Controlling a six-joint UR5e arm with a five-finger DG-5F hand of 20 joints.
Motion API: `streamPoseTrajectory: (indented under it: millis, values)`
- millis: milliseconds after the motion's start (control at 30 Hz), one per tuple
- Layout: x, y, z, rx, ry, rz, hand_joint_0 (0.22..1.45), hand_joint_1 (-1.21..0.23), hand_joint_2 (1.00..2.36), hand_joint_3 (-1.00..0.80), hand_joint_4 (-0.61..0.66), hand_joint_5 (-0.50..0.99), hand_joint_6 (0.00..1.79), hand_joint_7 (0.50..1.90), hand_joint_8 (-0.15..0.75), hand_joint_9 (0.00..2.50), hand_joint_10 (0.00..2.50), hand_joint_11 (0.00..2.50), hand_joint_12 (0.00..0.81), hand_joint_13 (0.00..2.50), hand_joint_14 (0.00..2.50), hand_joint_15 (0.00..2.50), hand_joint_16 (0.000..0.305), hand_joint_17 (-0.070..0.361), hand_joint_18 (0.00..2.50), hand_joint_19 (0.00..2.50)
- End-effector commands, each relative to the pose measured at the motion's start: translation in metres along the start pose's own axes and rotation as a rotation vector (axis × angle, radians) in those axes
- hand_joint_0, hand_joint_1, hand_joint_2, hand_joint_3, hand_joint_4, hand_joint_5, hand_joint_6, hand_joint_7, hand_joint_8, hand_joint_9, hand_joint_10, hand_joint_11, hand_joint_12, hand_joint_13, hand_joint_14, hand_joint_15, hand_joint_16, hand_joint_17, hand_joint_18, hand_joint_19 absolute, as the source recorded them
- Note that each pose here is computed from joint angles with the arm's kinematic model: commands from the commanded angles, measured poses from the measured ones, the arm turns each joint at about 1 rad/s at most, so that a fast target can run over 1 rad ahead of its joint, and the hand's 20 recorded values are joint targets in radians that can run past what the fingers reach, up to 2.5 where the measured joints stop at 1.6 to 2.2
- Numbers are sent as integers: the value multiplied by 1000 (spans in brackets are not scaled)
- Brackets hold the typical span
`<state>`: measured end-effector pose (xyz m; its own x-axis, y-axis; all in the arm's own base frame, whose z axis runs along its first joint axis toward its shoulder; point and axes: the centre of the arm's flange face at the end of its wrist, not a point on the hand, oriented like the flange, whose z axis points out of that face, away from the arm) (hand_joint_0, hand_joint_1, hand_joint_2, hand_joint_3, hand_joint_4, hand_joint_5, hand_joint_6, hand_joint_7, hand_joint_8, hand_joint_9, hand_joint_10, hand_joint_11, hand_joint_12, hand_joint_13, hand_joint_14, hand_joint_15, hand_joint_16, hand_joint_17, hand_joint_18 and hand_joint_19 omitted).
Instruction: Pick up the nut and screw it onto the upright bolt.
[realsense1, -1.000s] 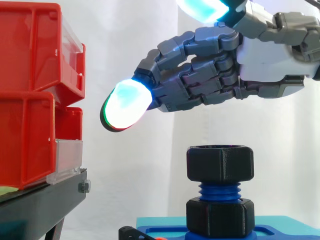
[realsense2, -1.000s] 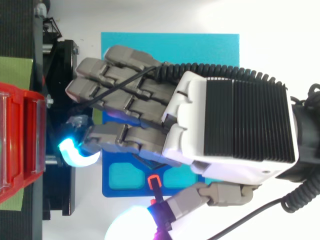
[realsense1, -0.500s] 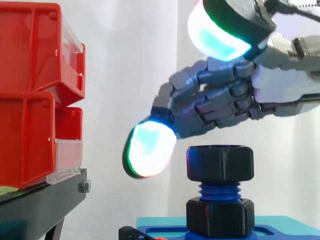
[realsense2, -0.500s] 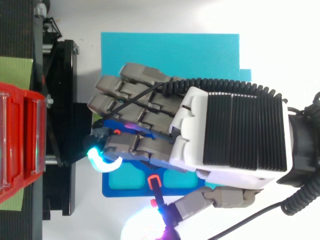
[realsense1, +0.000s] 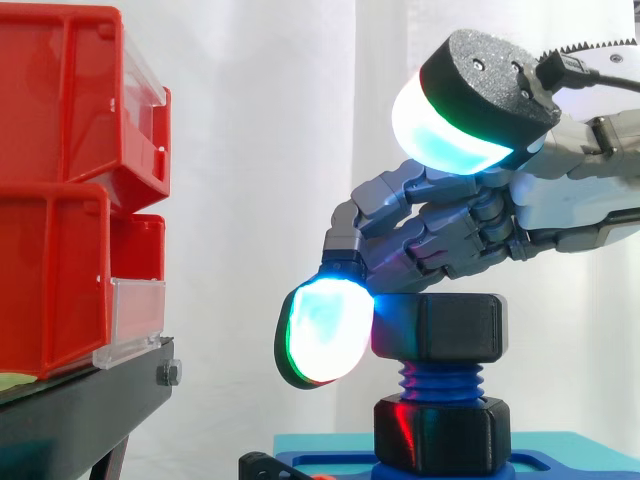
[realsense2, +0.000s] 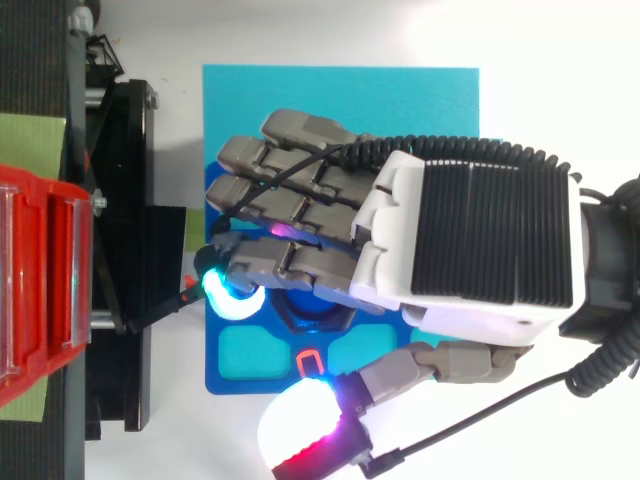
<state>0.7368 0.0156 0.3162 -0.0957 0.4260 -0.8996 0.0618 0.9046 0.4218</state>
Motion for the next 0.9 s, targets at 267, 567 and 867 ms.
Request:
streamPoseTrajectory:
  millis: [267, 567, 867]
  values:
    - [-9, -20, 0, 11, -2, 0, 493, -147, 1000, -500, 279, -162, 503, 1279, 304, 319, 0, 0, 373, 214, 0, 0, 56, 125, 96, 0]
    - [-17, -39, 0, -15, 16, 3, 494, -173, 1000, -500, 286, -137, 539, 1365, 314, 384, 0, 0, 367, 261, 0, 0, 54, 123, 149, 0]
    - [-28, -62, -4, -11, 30, 6, 496, -199, 1000, -500, 303, -109, 591, 1257, 321, 450, 0, 0, 361, 300, 0, 0, 53, 119, 199, 0]
